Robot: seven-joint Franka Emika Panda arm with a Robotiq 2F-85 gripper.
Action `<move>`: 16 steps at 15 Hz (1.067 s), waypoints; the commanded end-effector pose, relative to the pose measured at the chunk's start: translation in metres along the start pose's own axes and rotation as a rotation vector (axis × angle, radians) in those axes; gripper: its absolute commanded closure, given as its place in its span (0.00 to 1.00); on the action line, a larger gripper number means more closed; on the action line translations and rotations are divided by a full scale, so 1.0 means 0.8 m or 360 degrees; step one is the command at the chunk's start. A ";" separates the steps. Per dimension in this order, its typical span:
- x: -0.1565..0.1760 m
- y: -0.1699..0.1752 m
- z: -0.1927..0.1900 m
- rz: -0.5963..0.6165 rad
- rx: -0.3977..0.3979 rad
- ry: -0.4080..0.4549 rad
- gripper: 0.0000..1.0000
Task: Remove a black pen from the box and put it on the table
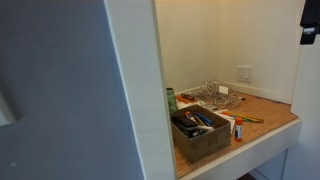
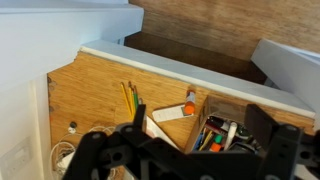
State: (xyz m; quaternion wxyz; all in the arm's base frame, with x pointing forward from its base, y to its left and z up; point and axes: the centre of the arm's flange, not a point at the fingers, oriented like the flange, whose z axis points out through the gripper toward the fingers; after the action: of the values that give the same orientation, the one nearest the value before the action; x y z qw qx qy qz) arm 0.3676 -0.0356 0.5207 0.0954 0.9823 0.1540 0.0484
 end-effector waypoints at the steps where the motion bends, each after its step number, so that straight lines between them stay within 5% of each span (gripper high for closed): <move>1: 0.020 -0.062 0.032 -0.0069 -0.0006 -0.0088 0.00; 8: 0.090 -0.143 0.101 0.0144 -0.0125 -0.0079 0.00; 16: 0.166 -0.201 0.158 0.0398 -0.0422 0.0136 0.00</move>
State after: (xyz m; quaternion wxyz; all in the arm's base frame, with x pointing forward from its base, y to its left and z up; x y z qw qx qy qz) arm 0.4276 0.1241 0.3843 0.1805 0.9773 0.0546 0.0970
